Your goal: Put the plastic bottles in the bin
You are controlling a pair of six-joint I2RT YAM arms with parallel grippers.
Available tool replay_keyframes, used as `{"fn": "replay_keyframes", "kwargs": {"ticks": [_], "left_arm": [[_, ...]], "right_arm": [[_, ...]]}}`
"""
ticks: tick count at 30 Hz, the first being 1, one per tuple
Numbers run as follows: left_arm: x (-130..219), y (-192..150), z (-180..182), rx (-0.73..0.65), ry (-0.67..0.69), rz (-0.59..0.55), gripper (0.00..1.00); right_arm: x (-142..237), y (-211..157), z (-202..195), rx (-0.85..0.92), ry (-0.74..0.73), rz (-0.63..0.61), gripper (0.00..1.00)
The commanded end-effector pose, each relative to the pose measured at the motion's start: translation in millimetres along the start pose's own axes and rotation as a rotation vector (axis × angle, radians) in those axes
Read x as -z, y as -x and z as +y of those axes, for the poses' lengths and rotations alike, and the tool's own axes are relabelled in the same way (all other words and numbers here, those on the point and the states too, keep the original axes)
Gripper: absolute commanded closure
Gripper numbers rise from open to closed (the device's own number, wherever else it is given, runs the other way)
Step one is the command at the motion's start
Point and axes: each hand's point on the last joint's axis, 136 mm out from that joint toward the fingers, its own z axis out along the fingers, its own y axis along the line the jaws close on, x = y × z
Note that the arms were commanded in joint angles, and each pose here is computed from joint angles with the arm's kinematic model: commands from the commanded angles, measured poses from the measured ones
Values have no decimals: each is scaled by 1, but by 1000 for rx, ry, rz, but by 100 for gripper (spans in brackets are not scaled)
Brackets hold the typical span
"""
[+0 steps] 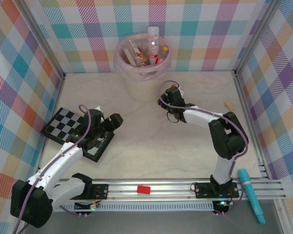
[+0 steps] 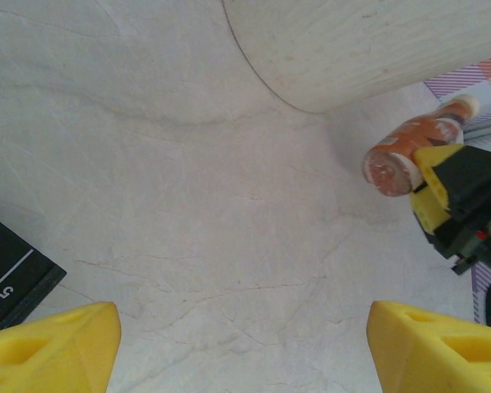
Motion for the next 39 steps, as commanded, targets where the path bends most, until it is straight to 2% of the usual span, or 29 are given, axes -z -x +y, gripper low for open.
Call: {"fn": "replay_keyframes", "kwargs": {"ticks": [1, 11, 18, 23, 28, 39], "left_arm": [[4, 7, -10, -18, -26, -5, 21], [-1, 9, -13, -34, -31, -4, 21], [-12, 10, -21, -27, -56, 17, 21], [-10, 12, -27, -24, -71, 20, 21], [-3, 15, -32, -29, -80, 12, 21], [4, 19, -38, -30, -93, -5, 21]], "right_arm": [[23, 7, 3, 79, 7, -9, 58], [133, 64, 25, 366, 27, -115, 58], [187, 110, 81, 520, 158, -172, 58], [187, 141, 129, 546, 273, -210, 57], [165, 167, 164, 509, 341, -216, 57], [90, 201, 185, 343, 359, -171, 57]]}}
